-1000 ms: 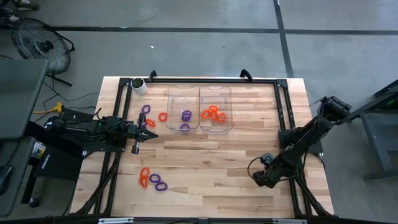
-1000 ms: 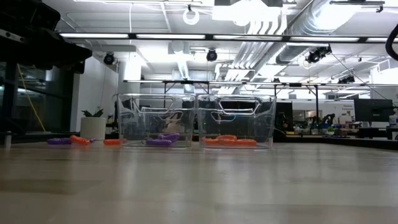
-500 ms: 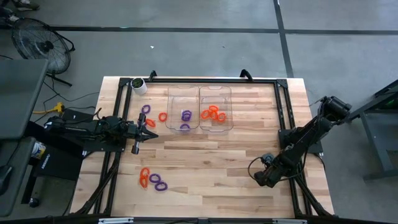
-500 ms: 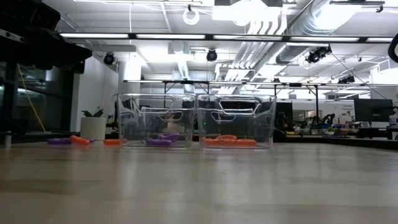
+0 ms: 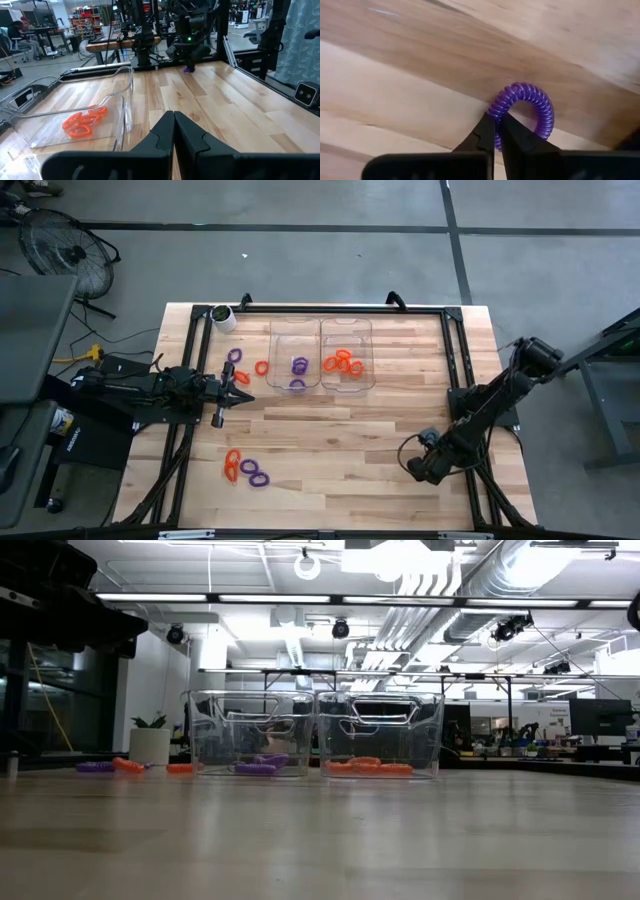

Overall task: Sort spring keychains
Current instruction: Put the purple spring keychain into the left transparent bin

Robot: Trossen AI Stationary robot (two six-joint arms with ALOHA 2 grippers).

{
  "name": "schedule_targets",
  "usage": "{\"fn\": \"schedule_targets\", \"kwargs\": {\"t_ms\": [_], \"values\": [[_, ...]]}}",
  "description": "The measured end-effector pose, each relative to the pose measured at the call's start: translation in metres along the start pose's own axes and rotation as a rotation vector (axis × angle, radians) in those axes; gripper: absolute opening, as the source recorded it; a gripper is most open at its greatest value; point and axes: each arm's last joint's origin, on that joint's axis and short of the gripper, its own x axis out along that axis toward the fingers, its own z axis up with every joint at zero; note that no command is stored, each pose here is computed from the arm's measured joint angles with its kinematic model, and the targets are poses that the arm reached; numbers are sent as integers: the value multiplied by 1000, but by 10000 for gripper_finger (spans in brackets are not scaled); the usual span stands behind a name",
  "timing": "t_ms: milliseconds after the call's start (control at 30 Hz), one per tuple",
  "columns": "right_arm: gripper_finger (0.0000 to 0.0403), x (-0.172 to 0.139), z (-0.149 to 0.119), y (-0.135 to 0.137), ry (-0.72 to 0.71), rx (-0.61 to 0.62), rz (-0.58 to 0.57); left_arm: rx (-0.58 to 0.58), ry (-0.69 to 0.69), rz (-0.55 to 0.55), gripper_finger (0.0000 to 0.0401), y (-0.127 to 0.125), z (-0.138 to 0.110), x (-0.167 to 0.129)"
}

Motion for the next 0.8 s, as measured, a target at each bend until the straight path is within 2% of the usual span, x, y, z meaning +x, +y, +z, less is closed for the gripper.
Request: {"fn": "schedule_targets", "kwargs": {"t_ms": [267,400,600,800], "values": [[3,-26,-4,23,-98,-9,90,0,0,0,1,0,0,0],[2,-47,4,38,-217,-35,130,0,0,0,1,0,0,0],[1,-83,27,68,-445,-127,252,0,0,0,1,0,0,0],[1,-113,64,93,-640,-238,337,0,0,0,1,0,0,0]]}}
